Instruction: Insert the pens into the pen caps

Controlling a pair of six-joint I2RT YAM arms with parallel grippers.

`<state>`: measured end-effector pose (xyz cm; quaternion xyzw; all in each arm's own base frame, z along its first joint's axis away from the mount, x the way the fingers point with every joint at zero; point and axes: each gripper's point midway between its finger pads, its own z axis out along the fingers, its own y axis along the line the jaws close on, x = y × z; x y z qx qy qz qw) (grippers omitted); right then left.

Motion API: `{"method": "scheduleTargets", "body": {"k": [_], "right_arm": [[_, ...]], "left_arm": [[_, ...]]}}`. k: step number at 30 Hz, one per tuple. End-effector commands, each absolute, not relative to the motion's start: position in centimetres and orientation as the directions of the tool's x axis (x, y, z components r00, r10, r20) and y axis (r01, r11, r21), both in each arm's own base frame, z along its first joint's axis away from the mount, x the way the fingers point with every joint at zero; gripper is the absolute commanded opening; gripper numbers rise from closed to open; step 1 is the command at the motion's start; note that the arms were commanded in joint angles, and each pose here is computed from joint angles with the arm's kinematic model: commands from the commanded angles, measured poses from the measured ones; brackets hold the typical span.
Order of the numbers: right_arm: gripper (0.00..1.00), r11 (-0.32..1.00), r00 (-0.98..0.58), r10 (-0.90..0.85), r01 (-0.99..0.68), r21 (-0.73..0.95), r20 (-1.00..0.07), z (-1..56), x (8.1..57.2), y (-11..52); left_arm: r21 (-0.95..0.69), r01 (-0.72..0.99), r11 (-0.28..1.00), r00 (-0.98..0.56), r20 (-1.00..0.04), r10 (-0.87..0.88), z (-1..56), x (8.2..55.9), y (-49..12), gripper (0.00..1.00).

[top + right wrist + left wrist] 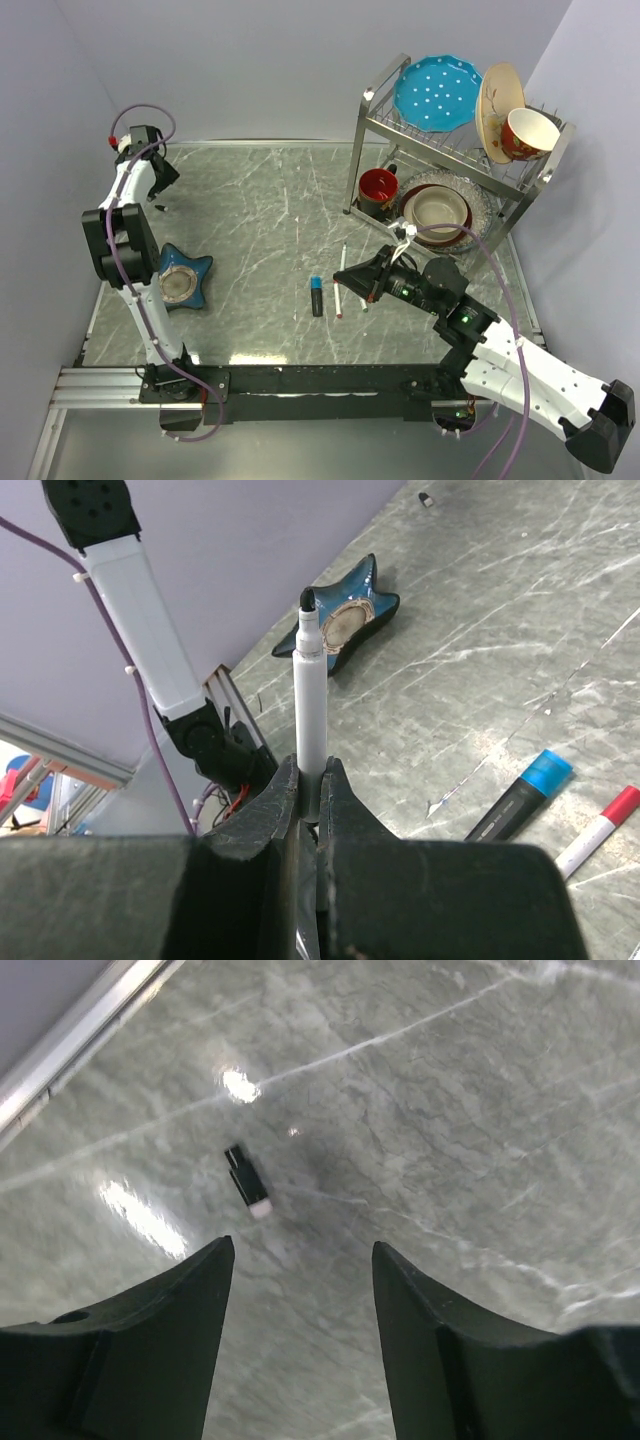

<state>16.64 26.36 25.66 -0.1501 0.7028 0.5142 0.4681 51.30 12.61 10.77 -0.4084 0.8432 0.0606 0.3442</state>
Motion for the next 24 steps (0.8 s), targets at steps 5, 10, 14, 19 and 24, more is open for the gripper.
{"method": "scheduleTargets", "body": {"k": [5, 10, 14, 19, 24], "right_arm": [[0.0, 0.428, -0.474, 0.298, -0.709, 0.56, -0.829, 26.6, 16.7, 25.9], [0.0, 0.429, -0.47, 0.302, -0.71, 0.559, -0.829, 26.7, 16.7, 25.8], [0.0, 0.43, -0.467, 0.306, -0.71, 0.558, -0.83, 26.8, 16.6, 25.7], [0.0, 0.429, -0.462, 0.306, -0.714, 0.554, -0.833, 26.9, 16.5, 25.5], [0.0, 0.43, -0.458, 0.303, -0.717, 0.548, -0.836, 27.1, 16.4, 25.5]], "left_arm": [[-0.081, -0.544, 0.835, -0.545, -0.723, -0.425, 11.3, 54.4, 14.1, 0.47], [-0.054, -0.504, 0.862, -0.615, -0.677, -0.403, 8.2, 54.9, 13.8, 0.39], [-0.035, -0.503, 0.863, -0.634, -0.664, -0.397, 6.9, 55.1, 14.2, 0.38], [-0.017, -0.504, 0.864, -0.663, -0.634, -0.399, 4.8, 55.0, 14.8, 0.38], [0.012, -0.523, 0.852, -0.672, -0.621, -0.403, 3.9, 54.7, 16.0, 0.38]]}}
